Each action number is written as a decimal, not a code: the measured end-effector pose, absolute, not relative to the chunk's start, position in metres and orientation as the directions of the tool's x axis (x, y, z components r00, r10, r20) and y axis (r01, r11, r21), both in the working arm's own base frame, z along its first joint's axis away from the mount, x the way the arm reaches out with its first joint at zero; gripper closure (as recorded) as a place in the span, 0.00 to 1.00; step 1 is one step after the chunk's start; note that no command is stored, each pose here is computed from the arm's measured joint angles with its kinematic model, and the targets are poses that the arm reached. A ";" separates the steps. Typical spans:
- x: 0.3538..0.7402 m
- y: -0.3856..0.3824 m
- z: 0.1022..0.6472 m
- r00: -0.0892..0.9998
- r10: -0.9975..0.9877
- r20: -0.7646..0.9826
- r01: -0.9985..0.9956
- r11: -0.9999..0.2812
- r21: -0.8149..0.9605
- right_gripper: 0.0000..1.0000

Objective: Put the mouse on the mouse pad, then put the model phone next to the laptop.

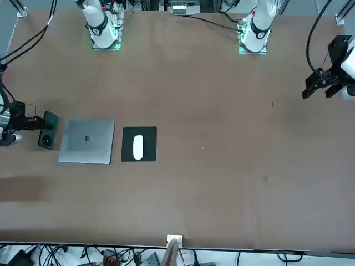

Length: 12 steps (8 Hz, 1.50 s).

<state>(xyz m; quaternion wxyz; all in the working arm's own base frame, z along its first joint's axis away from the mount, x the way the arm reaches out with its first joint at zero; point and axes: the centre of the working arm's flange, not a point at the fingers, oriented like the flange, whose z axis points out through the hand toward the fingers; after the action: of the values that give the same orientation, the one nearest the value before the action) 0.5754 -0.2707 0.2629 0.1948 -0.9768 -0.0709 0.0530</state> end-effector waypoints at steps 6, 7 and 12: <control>0.600 -0.278 0.221 0.975 0.206 -0.078 0.160 -0.906 -0.392 0.84; 0.606 -0.280 0.221 0.975 0.209 -0.071 0.166 -0.907 -0.387 0.84; 0.605 -0.272 0.218 0.974 0.209 -0.085 0.150 -0.882 -0.448 0.84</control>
<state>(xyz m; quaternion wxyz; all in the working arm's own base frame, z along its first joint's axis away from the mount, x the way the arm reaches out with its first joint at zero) 0.6047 -0.2723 0.2177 0.2251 -0.9677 -0.0927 0.0657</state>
